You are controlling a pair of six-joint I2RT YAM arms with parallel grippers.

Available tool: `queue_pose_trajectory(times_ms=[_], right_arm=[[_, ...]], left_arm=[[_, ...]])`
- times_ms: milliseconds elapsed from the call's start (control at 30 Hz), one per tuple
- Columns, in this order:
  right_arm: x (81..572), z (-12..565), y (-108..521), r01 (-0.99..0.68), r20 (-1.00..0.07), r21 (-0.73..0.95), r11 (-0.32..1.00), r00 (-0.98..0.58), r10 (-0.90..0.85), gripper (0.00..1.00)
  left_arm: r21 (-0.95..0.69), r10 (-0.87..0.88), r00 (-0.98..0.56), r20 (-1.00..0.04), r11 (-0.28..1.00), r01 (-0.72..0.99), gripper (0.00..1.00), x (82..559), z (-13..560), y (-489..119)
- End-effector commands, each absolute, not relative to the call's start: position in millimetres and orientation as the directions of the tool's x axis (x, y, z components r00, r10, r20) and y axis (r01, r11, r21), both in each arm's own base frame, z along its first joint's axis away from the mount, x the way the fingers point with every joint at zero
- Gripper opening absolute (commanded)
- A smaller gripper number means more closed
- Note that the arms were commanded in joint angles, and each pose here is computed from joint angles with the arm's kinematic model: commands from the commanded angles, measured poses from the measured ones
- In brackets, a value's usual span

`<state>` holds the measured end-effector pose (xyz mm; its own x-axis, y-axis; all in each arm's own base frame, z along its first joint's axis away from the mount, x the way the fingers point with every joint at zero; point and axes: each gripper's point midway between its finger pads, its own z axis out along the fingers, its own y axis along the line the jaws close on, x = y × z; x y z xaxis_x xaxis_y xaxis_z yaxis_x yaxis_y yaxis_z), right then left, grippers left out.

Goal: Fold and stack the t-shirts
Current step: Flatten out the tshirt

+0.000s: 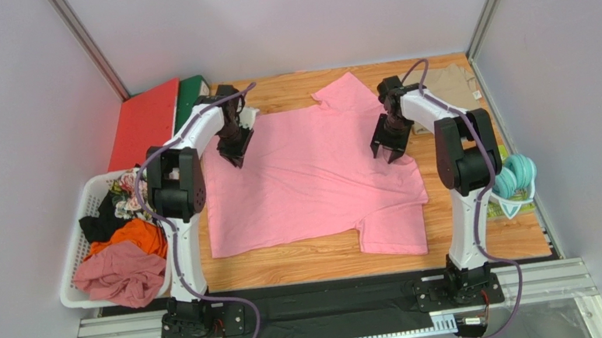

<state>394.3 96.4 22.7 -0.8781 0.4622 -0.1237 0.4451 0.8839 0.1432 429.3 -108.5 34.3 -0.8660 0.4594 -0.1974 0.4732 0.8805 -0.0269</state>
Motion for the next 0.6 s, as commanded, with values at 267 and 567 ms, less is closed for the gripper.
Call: queue_pose_trajectory(times_ms=[267,567], right_arm=[[397.8,10.0,49.4,0.452,-0.178,-0.001,0.892,-0.878,0.445,0.49],[393.8,3.9,54.8,0.455,-0.138,0.049,0.889,-0.879,0.457,0.49]], left_arm=[[-0.011,0.511,-0.833,-0.212,0.851,0.525,0.27,363.3,50.3,-72.4],[-0.015,0.459,-0.882,-0.109,0.886,0.463,0.27,360.8,-0.4,-46.9]])
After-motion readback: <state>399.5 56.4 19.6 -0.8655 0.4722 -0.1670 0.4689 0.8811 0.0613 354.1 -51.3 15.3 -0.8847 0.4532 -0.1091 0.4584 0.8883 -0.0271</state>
